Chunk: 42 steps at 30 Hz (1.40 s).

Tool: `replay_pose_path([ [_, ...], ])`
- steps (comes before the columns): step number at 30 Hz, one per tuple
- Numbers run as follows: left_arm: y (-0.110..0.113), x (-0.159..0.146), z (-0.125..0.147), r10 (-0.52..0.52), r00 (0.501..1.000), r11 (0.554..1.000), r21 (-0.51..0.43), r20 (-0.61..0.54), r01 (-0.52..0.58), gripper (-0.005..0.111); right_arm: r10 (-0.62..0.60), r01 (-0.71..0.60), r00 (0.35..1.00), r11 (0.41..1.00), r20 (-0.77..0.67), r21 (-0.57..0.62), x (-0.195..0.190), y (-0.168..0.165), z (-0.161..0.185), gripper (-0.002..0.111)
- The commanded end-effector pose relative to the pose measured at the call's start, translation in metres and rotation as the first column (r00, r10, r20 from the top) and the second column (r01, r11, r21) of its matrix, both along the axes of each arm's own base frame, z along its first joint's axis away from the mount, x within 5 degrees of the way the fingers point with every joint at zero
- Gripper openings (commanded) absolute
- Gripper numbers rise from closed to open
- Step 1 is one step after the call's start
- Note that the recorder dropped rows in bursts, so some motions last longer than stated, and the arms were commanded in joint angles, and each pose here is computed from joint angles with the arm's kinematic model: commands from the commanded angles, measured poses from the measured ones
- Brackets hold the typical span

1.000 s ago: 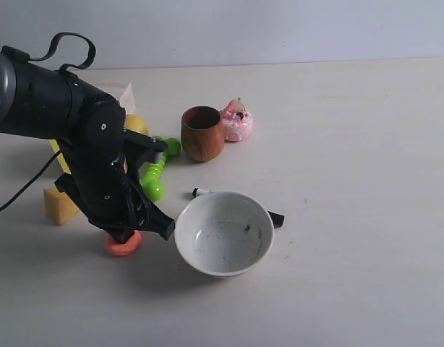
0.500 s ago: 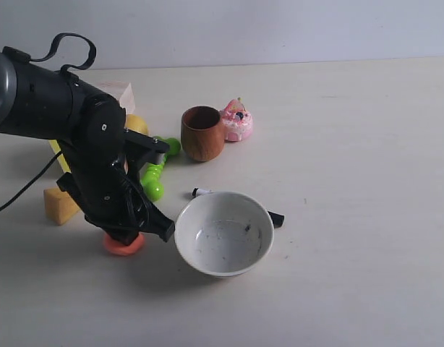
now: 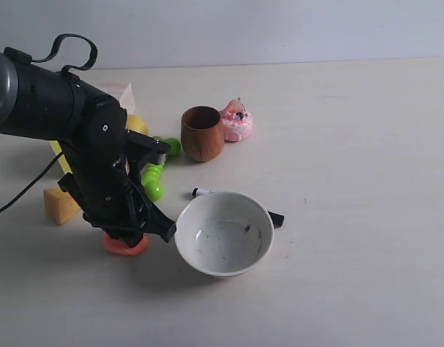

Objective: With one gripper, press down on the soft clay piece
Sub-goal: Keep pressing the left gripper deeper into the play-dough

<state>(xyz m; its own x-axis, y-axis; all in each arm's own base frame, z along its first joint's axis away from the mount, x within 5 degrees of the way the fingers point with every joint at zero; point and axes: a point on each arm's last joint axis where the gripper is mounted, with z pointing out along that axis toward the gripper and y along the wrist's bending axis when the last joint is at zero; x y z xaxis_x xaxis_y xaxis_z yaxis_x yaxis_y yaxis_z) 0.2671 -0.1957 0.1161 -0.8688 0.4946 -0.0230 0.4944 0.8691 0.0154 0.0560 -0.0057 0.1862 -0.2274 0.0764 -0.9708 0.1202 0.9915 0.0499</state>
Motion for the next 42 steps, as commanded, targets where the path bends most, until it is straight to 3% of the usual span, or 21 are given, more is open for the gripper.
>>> replay_pose_path([
  [1,0.001,-0.001,-0.008,-0.016,1.0,1.0,0.019,-0.013,0.016,0.036,-0.004,0.004,1.0,1.0,0.014,-0.005,0.0,0.0,0.0,0.002],
  [10,0.001,0.0,-0.008,-0.016,1.0,1.0,0.014,-0.006,0.016,0.01,-0.004,0.004,1.0,1.0,0.014,-0.005,0.0,0.0,0.0,0.002],
  [29,0.0,0.001,0.003,-0.016,0.999,1.0,-0.011,0.028,0.016,0.009,-0.004,0.004,1.0,1.0,0.014,-0.005,0.0,0.0,0.0,0.002],
  [37,0.0,0.001,0.003,-0.014,0.999,1.0,-0.012,0.029,0.014,0.0,-0.004,0.004,1.0,1.0,0.014,-0.005,0.0,0.0,0.0,0.002],
  [42,0.0,0.001,0.003,-0.014,0.999,1.0,-0.012,0.029,0.014,0.0,-0.004,0.004,1.0,1.0,0.014,-0.005,0.0,0.0,0.0,0.002],
])
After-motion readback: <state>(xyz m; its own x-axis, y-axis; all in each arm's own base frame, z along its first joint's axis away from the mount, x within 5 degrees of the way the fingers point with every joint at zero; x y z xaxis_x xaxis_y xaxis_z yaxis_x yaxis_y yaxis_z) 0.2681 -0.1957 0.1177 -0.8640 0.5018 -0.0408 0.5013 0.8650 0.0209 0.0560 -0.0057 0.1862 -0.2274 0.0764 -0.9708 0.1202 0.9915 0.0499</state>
